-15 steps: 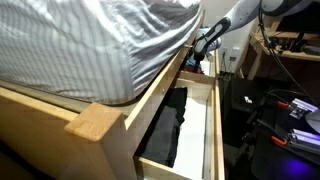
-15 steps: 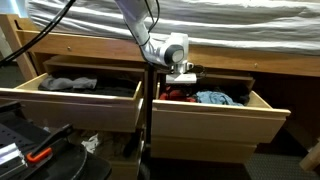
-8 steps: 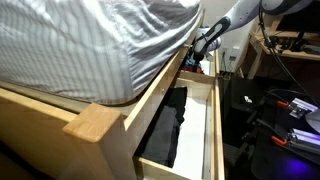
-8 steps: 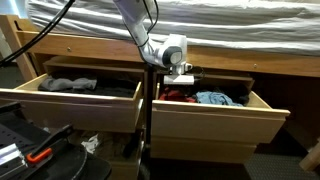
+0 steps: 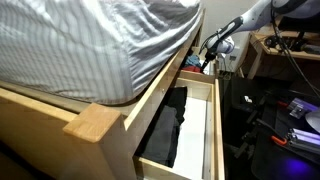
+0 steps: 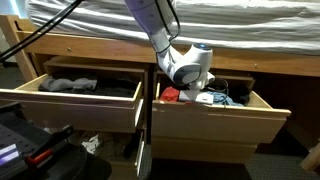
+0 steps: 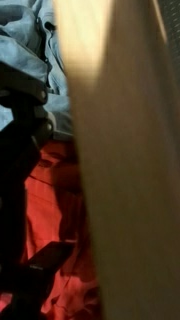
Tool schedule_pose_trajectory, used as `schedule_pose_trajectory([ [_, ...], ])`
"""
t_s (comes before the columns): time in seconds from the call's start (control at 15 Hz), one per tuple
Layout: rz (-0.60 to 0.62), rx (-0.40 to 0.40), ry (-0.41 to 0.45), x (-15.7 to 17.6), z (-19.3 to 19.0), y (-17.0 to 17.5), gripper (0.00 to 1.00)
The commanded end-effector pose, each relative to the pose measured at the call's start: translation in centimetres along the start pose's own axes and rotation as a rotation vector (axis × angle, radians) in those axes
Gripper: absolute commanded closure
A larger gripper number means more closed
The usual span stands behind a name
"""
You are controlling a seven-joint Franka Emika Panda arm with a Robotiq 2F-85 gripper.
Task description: Remove the red shirt from the right drawer and put it in the left drawer
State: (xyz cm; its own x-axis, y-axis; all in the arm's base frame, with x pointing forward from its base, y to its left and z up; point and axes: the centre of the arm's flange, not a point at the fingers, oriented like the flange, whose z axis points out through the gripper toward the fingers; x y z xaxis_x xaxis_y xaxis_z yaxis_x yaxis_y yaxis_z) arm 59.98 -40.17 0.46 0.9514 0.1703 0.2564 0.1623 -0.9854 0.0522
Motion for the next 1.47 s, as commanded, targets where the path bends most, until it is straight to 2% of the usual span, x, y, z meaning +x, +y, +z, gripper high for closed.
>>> schedule_pose_trajectory([
  [0.0,-0.001,0.0,-0.001,0.0,0.0,0.0,0.0],
  [0.07,-0.003,0.001,-0.001,0.1,0.0,-0.2,0.0],
  [0.13,-0.08,-0.003,-0.13,0.1,-0.2,-0.3,0.0],
  [0.27,-0.142,-0.043,-0.163,0.3,0.0,-1.4,0.0],
  [0.33,-0.091,-0.019,-0.109,-0.3,0.4,-0.4,0.0],
  [0.6,-0.095,-0.023,-0.116,-0.1,0.5,-0.7,0.0],
  [0.73,-0.116,0.021,0.026,0.7,-0.1,-2.0,0.0],
  [0.87,-0.088,0.06,0.131,2.3,-0.6,-3.2,0.0],
  [0.93,-0.087,0.019,0.045,2.6,-0.2,-2.4,0.0],
  [1.0,-0.083,0.033,0.082,3.4,-0.5,-2.8,0.0],
  [1.13,-0.078,0.041,0.105,3.8,-0.7,-3.1,0.0],
  [1.27,-0.074,0.041,0.105,3.7,-0.7,-3.0,0.0],
  [1.4,-0.087,0.072,0.058,4.5,-0.4,-3.7,0.0],
])
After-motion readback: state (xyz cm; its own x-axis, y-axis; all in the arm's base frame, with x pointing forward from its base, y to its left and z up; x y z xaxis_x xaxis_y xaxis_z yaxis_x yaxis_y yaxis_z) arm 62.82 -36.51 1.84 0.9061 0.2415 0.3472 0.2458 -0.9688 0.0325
